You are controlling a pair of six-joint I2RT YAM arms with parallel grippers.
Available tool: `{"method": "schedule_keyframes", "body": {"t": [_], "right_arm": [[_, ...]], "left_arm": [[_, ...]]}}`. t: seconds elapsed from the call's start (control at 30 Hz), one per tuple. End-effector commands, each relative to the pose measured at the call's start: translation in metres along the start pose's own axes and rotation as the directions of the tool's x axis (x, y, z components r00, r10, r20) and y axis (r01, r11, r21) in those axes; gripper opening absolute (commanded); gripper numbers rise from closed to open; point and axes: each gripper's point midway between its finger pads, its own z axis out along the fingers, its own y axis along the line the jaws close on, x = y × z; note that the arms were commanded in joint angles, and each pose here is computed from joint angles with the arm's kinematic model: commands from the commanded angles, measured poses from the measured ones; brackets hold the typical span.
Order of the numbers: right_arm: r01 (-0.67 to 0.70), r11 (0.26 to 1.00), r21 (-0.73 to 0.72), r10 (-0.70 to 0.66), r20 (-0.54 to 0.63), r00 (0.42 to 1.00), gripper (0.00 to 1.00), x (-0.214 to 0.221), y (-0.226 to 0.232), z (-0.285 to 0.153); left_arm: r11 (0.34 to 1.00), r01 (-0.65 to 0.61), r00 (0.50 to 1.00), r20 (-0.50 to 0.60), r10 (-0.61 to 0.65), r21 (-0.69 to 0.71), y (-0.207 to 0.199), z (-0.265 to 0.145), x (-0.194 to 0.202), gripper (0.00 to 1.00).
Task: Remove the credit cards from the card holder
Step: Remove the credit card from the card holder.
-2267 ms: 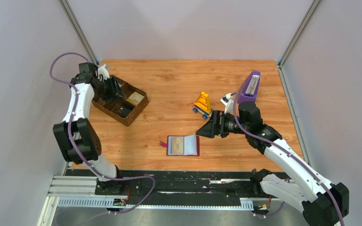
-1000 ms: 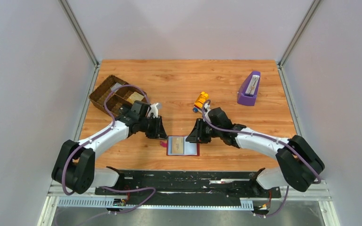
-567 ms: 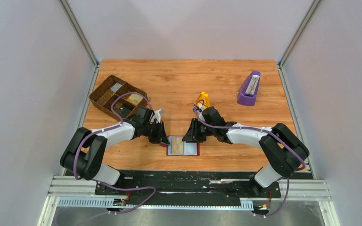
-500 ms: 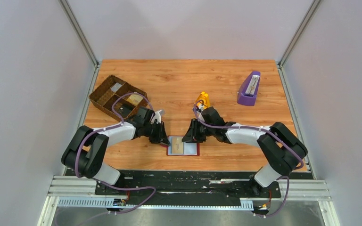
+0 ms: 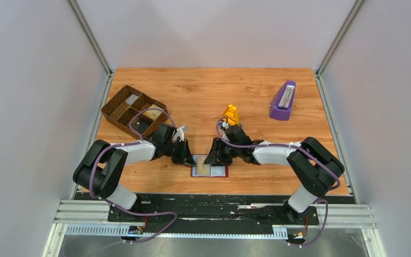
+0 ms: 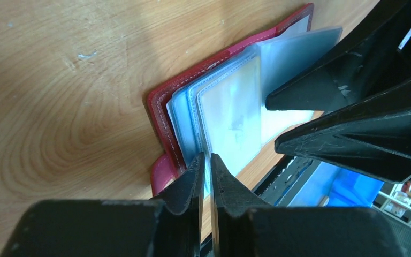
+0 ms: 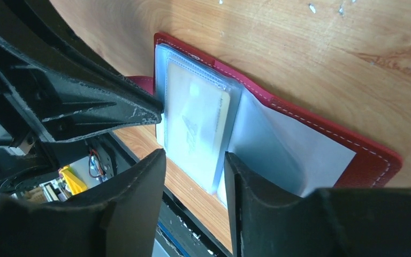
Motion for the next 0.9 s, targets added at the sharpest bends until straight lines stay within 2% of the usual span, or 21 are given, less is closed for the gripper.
{"method": "schedule_keyframes", "body": {"t": [0.0, 0.17, 0.3, 0.4, 0.53, 0.67, 0.87], "right_arm": [[0.052, 0.997, 0.057, -0.055, 0.061, 0.997, 0.49, -0.015, 0.010, 0.002], [0.097, 0.975, 0.200, -0.115, 0.079, 0.990, 0.60, -0.013, 0.012, 0.001], [0.109, 0.938, 0.330, -0.140, 0.071, 0.988, 0.65, -0.007, 0.005, 0.005], [0.097, 0.905, 0.415, -0.142, 0.079, 0.987, 0.69, -0.007, 0.000, 0.008], [0.084, 0.881, 0.465, -0.137, 0.081, 0.987, 0.72, -0.006, 0.002, 0.015], [0.084, 0.839, 0.538, -0.145, 0.072, 0.987, 0.76, -0.003, -0.004, 0.020], [0.094, 0.789, 0.608, -0.163, 0.059, 0.985, 0.76, 0.001, -0.017, 0.026]], "left_arm": [[0.996, -0.021, 0.999, 0.028, 0.019, 0.092, -0.018, 0.002, -0.006, 0.16], [0.996, 0.008, 0.998, 0.066, -0.015, 0.093, -0.021, -0.003, -0.007, 0.18], [0.996, 0.057, 0.988, 0.144, -0.047, -0.063, -0.003, -0.017, -0.013, 0.21], [0.969, 0.113, 0.969, 0.239, -0.059, -0.219, 0.017, -0.037, -0.021, 0.21], [0.941, 0.152, 0.932, 0.360, -0.035, -0.303, 0.024, -0.065, -0.032, 0.25], [0.933, 0.167, 0.901, 0.434, -0.012, -0.320, 0.023, -0.085, -0.038, 0.27], [0.938, 0.158, 0.897, 0.442, -0.006, -0.308, 0.021, -0.090, -0.036, 0.27]]}}
